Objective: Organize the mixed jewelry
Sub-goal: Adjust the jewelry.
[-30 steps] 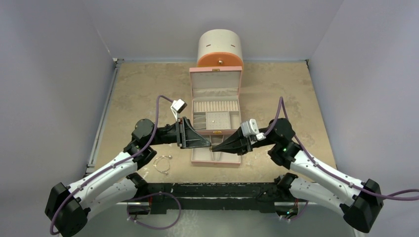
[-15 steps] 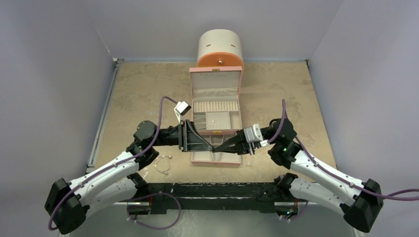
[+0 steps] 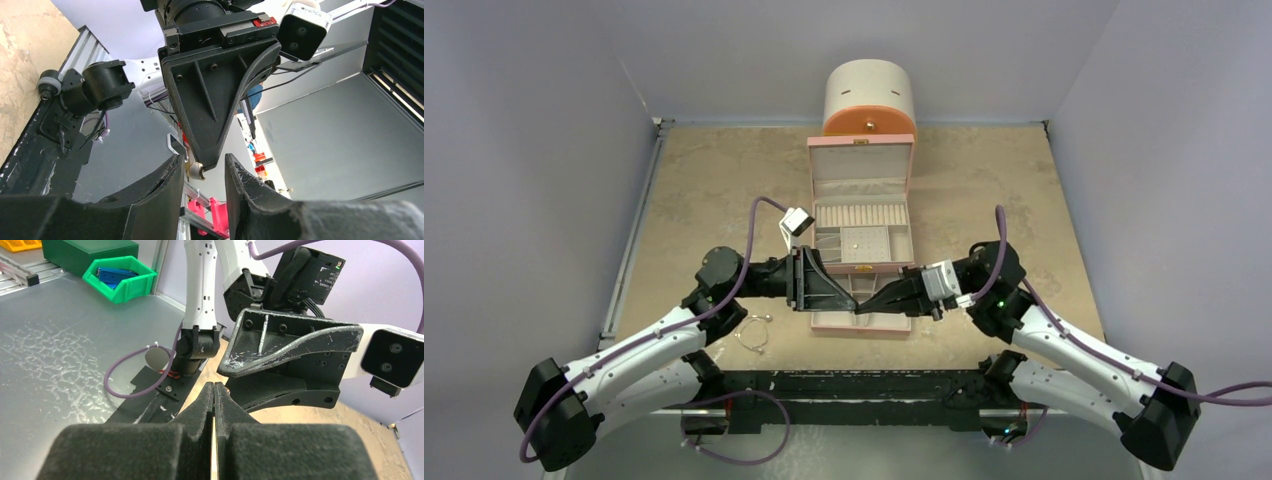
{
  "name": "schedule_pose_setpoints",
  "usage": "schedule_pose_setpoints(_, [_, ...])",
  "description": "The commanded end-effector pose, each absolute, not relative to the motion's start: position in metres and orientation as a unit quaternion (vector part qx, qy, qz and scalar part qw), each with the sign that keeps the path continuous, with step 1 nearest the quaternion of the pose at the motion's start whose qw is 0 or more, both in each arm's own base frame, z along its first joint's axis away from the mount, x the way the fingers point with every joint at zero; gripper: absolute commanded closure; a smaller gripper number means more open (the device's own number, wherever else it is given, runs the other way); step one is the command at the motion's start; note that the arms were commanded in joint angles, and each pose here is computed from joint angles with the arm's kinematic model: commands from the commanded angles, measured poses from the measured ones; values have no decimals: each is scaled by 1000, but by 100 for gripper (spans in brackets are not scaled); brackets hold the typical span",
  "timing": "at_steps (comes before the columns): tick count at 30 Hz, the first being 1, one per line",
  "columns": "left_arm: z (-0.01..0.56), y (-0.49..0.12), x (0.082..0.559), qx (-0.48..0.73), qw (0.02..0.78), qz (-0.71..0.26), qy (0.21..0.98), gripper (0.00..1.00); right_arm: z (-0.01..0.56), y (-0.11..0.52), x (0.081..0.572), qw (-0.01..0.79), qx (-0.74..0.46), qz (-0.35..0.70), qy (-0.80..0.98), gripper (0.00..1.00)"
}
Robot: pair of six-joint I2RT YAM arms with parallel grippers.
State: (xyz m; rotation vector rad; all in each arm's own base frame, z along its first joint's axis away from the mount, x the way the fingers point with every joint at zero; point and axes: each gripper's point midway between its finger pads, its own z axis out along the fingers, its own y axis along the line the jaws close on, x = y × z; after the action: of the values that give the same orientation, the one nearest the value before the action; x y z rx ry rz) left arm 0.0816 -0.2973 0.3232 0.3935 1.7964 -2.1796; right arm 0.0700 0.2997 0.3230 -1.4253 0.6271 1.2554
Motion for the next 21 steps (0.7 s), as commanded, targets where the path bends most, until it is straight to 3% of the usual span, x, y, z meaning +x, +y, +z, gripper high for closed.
schedule_pose_setpoints(1, [342, -295, 74, 159, 157, -772, 595, 67, 340, 294, 62, 565, -603, 515, 227, 100])
schedule_pose_setpoints(21, [343, -296, 70, 168, 155, -773, 591, 71, 328, 293, 66, 561, -601, 509, 255, 100])
